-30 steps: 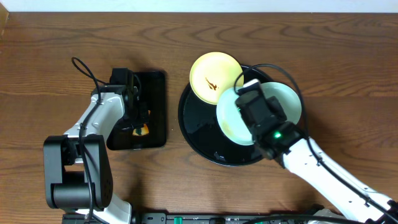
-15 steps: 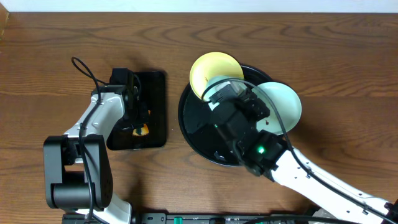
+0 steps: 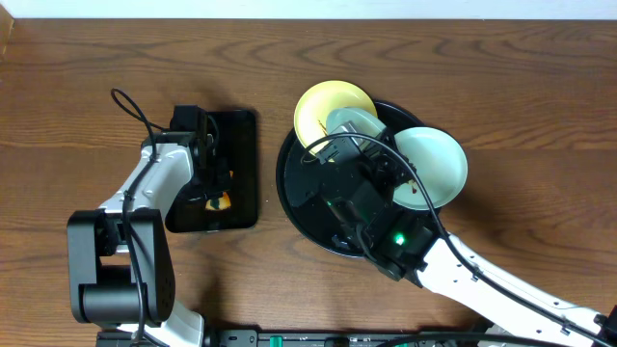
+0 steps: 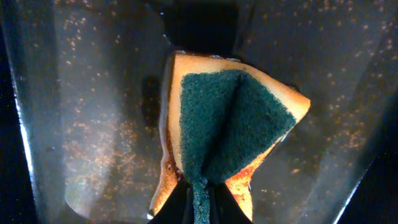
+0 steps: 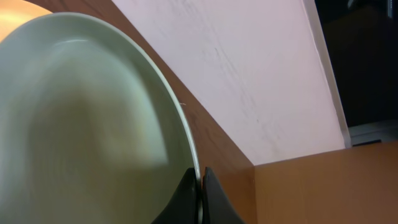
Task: Clean dirty plates on tray and stack at the side
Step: 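Lift the cleaned green plate off the round tray with the right gripper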
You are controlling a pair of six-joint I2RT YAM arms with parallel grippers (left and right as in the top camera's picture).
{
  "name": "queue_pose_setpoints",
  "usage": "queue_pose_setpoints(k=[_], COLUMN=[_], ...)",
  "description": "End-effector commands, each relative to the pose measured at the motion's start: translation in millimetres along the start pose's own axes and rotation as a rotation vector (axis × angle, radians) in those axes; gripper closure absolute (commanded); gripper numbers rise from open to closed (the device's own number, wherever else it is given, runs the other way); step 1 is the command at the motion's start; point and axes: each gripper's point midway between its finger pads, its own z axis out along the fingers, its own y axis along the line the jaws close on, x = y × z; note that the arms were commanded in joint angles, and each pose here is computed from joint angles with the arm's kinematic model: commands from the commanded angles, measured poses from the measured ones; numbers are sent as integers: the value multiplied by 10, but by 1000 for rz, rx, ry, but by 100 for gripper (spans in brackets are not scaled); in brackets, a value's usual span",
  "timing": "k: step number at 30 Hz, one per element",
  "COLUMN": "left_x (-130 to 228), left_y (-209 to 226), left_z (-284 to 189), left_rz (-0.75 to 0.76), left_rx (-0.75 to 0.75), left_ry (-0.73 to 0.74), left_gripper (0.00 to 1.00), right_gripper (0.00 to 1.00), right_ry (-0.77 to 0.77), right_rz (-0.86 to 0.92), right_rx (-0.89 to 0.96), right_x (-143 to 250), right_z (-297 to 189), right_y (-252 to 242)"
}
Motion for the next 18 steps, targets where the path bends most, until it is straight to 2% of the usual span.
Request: queue_pose_setpoints(k=[1, 5, 11, 18], left_x=[75, 76, 76, 77], left_y=[50, 50, 50, 50], left_z=[90, 90, 90, 90], left_rz=[-3, -3, -3, -3], left_rx=[-24, -25, -25, -25], left_ry=[37, 38, 38, 38], left_gripper=[92, 92, 92, 92], right_gripper=[99, 99, 99, 99], right_ry=[-6, 11, 64, 196], right_rz=[56, 230, 357, 601], right_rx=[37, 27, -94, -236], right_x=[-75, -10, 150, 403], right_z=[-43, -32, 34, 339], right_y=[-135, -106, 65, -284])
